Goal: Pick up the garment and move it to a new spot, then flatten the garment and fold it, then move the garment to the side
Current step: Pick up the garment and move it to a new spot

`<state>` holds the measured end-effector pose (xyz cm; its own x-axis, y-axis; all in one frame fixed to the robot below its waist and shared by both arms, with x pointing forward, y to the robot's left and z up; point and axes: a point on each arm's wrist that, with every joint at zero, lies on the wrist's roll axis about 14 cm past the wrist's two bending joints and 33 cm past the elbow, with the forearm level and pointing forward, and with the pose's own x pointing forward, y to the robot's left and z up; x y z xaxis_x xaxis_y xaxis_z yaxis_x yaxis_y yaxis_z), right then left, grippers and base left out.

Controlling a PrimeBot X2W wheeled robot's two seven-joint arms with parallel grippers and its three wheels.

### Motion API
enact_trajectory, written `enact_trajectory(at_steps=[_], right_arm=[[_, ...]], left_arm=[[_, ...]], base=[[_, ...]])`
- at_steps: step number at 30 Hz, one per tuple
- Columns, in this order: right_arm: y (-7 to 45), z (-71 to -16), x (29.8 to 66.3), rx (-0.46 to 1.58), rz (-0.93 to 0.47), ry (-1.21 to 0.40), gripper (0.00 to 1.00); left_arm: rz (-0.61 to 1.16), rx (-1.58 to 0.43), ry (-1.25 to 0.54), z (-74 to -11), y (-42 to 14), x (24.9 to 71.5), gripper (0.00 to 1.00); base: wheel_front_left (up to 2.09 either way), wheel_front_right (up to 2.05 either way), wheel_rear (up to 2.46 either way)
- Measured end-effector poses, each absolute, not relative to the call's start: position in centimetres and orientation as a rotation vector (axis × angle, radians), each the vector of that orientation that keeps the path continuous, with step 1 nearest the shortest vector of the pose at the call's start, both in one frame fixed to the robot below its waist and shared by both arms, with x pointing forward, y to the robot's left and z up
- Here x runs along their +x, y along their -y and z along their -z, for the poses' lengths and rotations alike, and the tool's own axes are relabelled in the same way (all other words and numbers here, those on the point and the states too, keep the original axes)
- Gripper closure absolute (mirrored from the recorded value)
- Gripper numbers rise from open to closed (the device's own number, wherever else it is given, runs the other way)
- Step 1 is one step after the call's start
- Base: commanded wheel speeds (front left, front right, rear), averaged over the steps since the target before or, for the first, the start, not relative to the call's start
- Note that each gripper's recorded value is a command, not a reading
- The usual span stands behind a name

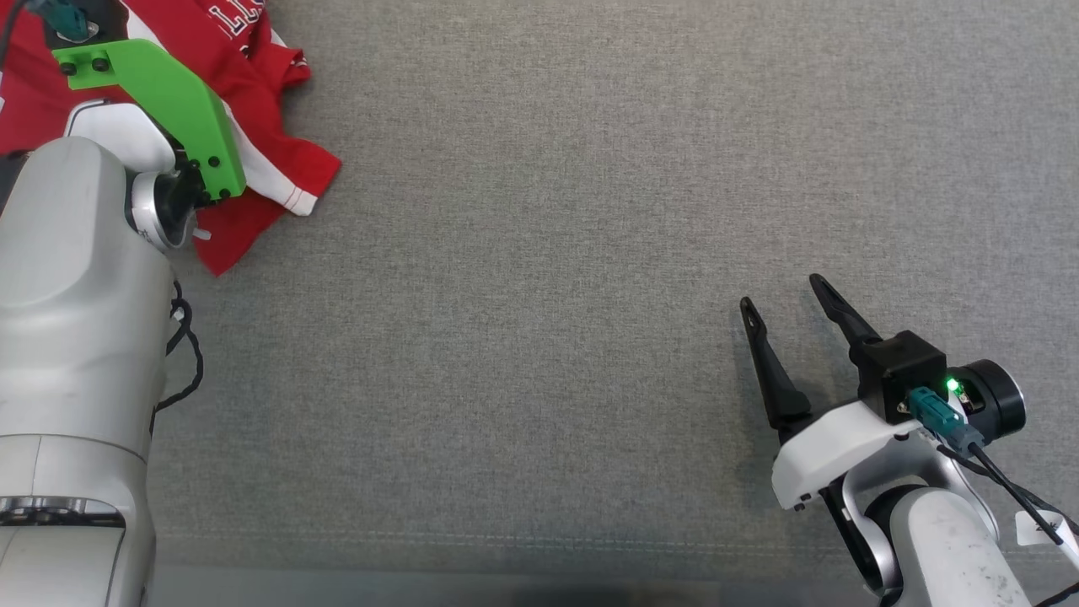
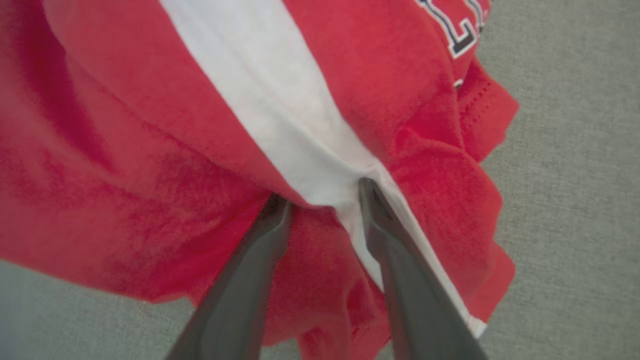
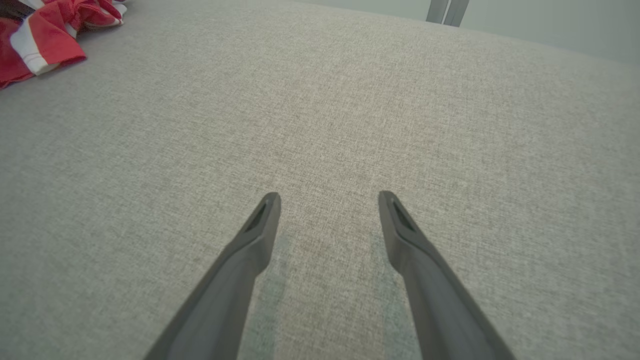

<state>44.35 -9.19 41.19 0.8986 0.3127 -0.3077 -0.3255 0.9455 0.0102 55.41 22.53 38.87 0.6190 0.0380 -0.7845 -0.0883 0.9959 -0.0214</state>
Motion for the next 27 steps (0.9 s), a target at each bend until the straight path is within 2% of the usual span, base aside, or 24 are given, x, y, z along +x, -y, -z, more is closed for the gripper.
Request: enact_trajectory(at_steps=[12, 21, 27], right_arm=[[8.9, -42.0, 43.5, -0.016, -0.338, -0.3, 0.0], [9.4, -44.3, 40.5, 0.014, -0.322, -0.265, 0.0], [10.5, -46.0, 37.8, 0.02, -0.293, -0.233, 0.0]], left_arm=[[-0.033, -0.053, -0.789, -42.0, -21.4, 55.6, 1.0], [0.051, -0.03, -0.552, -50.6, -19.0, 55.3, 1.0], [0.164, -0.046, -0.358, -57.7, -14.5, 54.4, 1.0]], base=[[0.0, 0.0, 0.0], [0.0, 0.0, 0.0], [0.0, 0.0, 0.0]])
